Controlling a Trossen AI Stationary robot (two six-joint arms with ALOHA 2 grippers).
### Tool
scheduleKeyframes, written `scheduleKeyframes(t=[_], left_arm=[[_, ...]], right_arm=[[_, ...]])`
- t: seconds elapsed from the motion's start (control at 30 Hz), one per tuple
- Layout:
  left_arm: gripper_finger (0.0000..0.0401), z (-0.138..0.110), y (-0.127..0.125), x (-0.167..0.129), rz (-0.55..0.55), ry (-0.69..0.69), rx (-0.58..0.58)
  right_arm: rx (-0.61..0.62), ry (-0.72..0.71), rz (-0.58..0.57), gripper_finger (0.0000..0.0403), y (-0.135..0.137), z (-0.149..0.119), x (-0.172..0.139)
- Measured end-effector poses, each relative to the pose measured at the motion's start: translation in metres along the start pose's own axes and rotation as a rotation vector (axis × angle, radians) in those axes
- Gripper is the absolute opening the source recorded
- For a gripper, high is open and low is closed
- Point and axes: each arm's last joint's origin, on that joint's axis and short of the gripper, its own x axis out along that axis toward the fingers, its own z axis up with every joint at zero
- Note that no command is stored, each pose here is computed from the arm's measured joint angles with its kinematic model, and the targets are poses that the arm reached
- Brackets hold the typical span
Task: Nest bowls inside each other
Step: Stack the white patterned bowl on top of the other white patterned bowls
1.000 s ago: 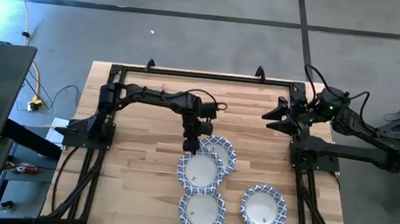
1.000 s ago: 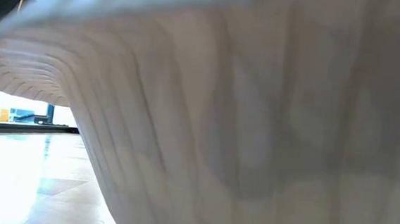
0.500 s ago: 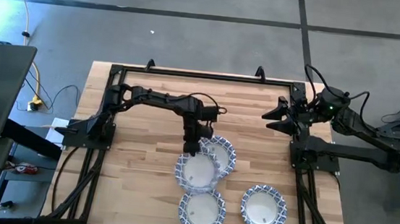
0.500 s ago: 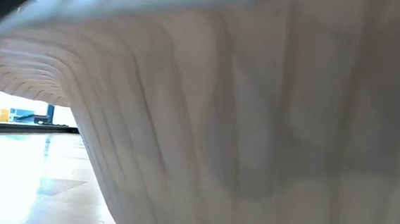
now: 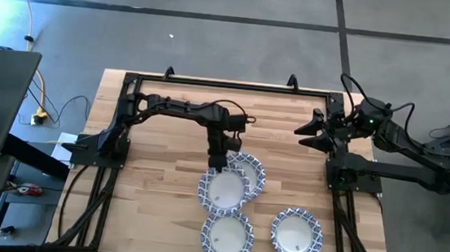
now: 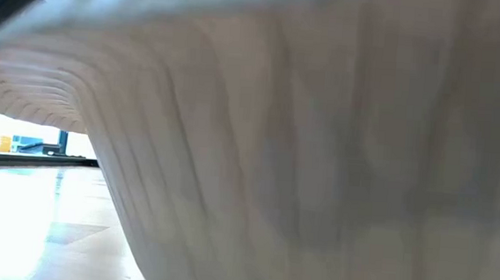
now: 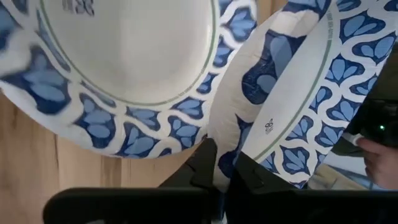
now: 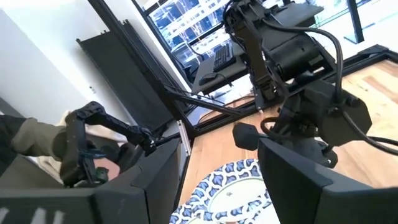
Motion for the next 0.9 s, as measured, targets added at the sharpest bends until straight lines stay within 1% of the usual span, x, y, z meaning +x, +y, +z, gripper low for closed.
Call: scheduleKeyframes(t=[0.17,0.27,0.37,0.47,0.57,0.67,0.9], left_arm=[[0.0007,0.012,-0.004,-0.021,0.005,-0.067,-0.001],[0.0007,0.018,-0.005,-0.035,0.03,-0.111,-0.013],[0.0007,0.023,-0.004,-0.048,0.086,-0.156,-0.061],[0.0007,0.025,0.0,-0.057,0.119,-0.187,-0.126],[0.0007,0.025,0.003,-0.059,0.123,-0.196,-0.184],[0.0007,0.025,0.001,-0.058,0.13,-0.197,-0.215],[0.0007,0.029,0.0,-0.041,0.146,-0.176,-0.28]], right_arm=[[-0.004,-0.006,-0.014,0.0206,-0.001,0.0,0.0],[-0.005,-0.006,-0.013,0.0206,-0.001,0.0,0.0],[-0.005,-0.006,-0.014,0.0206,-0.001,0.0,0.0],[-0.008,-0.006,-0.013,0.0206,-0.001,0.0,0.0],[-0.01,-0.006,-0.013,0.0206,-0.001,0.0,0.0],[-0.023,-0.006,-0.013,0.0206,-0.001,0.0,0.0],[-0.032,-0.006,-0.013,0.0206,0.0,0.0,0.0]])
